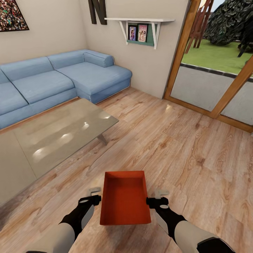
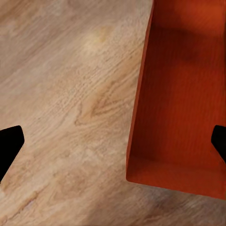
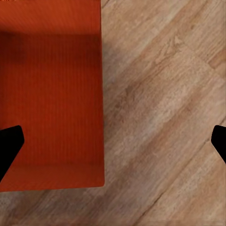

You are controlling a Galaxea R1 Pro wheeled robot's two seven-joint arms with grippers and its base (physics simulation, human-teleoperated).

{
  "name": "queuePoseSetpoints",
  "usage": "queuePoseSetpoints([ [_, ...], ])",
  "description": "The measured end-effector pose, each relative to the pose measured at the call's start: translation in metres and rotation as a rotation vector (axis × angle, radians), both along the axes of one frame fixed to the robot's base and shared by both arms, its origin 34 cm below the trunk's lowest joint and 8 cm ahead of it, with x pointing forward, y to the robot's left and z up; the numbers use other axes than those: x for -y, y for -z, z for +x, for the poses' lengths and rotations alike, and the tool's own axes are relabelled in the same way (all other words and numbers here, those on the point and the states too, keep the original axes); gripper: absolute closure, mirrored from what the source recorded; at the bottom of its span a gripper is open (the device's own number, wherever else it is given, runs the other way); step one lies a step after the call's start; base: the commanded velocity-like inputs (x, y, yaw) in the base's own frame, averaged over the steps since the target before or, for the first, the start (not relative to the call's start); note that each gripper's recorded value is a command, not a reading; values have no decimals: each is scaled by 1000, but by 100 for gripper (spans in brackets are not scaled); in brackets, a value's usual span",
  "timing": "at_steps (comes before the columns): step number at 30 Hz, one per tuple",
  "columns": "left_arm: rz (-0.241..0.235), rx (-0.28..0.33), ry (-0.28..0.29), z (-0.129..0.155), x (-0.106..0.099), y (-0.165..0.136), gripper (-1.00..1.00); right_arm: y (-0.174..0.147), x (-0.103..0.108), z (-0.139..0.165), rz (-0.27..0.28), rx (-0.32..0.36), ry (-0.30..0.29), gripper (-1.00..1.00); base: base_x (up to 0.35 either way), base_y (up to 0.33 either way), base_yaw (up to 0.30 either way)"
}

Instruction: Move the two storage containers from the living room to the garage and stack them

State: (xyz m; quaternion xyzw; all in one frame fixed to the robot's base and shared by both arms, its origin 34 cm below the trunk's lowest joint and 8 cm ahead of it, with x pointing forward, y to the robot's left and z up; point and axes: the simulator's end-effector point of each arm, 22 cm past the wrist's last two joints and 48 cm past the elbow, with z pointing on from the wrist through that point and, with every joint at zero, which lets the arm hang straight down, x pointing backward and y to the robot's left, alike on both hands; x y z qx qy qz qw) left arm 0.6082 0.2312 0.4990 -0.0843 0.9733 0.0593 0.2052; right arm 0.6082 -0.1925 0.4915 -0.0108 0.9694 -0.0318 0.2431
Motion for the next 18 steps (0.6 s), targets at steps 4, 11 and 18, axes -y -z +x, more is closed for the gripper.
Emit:
queuePoseSetpoints([
  [4, 6, 36, -5, 7, -2, -3, -100, 1, 1, -3, -2, 1, 0, -100, 0, 0, 0],
  [11, 4, 50, -5, 10, -2, -5, -100, 3, 3, -7, -7, -5, -1, -100, 0, 0, 0],
  [18, 4, 57, -9, 13, -1, -6, -100, 4, 3, -8, -8, -6, -2, -100, 0, 0, 0],
])
